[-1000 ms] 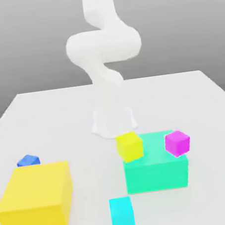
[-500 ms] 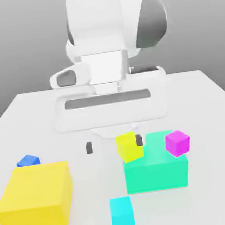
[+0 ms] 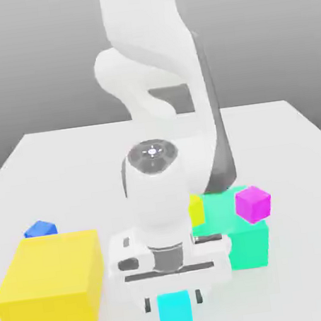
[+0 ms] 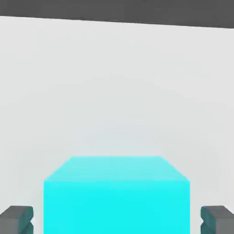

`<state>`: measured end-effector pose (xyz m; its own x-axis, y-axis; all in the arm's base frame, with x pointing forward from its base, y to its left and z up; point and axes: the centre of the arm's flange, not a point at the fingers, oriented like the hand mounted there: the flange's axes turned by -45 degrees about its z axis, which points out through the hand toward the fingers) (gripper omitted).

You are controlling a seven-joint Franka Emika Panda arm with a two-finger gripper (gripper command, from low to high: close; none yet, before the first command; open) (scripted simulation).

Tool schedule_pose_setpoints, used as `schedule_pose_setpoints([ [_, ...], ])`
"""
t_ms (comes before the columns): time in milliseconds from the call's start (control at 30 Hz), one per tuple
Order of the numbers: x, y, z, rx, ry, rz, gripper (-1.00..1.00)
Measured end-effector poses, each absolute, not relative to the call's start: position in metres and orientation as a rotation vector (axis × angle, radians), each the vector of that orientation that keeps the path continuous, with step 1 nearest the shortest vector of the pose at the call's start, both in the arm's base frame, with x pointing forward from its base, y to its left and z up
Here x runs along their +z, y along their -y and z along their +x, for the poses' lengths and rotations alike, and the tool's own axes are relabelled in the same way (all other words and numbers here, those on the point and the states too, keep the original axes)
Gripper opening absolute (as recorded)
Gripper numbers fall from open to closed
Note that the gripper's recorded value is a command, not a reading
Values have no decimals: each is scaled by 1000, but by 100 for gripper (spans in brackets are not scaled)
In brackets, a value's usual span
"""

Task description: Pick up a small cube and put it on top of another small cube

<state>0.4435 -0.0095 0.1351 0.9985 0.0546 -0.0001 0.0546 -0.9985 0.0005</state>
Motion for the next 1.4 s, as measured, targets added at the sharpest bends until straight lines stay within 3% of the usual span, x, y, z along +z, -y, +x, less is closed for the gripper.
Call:
schedule_pose_setpoints([
  [133, 136, 10, 444, 0, -86, 3140, -100],
  [400, 218, 4, 435, 0, -136, 3142, -100],
  [967, 336, -30, 336, 1, -539, 3106, -100],
  [1100, 348, -33, 310, 0, -623, 3086, -100],
  [1267, 303, -34, 307, 0, -638, 3080, -100],
  [1300, 293, -34, 306, -1, -638, 3079, 100],
  [1400, 293, -34, 306, -1, -638, 3079, 100],
])
